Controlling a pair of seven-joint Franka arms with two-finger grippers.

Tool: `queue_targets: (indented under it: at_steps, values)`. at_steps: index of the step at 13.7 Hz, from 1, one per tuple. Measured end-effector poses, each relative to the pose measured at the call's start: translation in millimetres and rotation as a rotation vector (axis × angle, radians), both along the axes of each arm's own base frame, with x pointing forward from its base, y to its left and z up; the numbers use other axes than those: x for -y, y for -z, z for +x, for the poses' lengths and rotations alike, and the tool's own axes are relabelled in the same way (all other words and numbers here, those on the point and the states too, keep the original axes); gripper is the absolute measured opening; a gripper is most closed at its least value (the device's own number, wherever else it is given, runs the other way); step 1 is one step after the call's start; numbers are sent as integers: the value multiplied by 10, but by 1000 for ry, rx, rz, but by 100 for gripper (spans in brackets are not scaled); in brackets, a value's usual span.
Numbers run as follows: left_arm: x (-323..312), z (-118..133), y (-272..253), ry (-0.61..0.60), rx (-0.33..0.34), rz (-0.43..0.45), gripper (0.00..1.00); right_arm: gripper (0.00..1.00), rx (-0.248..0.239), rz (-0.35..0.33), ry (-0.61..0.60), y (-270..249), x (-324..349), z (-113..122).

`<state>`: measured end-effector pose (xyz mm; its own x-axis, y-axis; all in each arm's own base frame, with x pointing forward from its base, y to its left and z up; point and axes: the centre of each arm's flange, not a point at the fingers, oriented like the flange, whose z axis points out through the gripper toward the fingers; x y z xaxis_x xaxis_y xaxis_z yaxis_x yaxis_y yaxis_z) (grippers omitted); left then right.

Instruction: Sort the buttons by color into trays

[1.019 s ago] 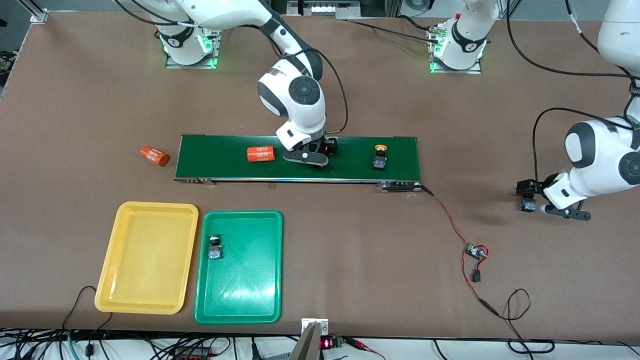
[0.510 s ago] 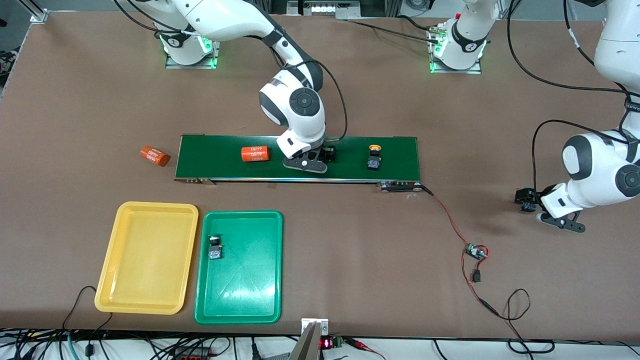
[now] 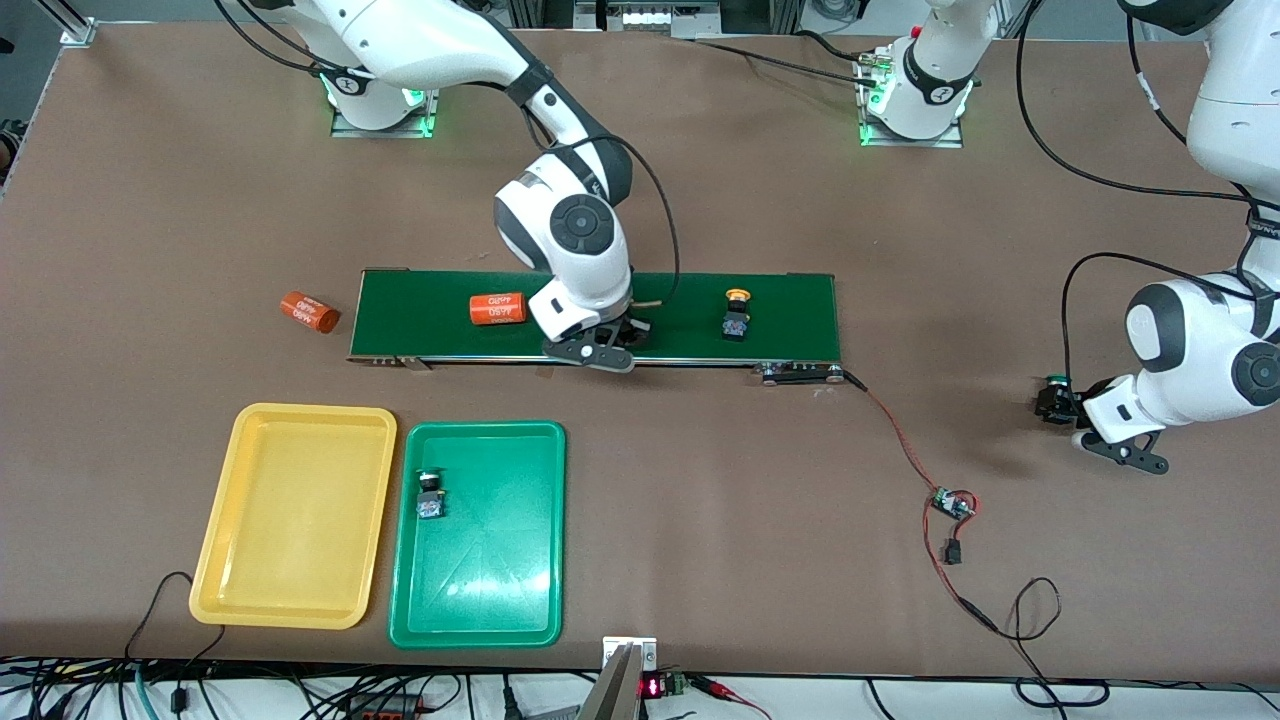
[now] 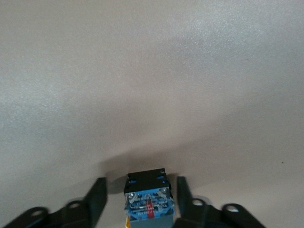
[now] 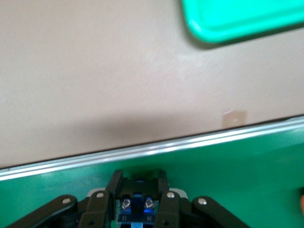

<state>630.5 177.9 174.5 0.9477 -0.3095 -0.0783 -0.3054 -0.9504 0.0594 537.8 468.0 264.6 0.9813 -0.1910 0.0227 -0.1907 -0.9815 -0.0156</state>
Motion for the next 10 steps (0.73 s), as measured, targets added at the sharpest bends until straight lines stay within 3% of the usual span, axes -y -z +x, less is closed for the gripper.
queue_targets:
  at_steps: [2, 6, 10]
  values:
    - [-7, 16, -31, -5, 5, 2, 41, 33, -9, -16, -16, -184, 208, 250]
    - [185, 22, -430, 26, -47, -4, 41, 33, -19, -36, -35, -573, 909, 774]
    - [943, 33, -1064, 40, -114, -20, 41, 33, -19, -45, -68, -853, 1739, 1230]
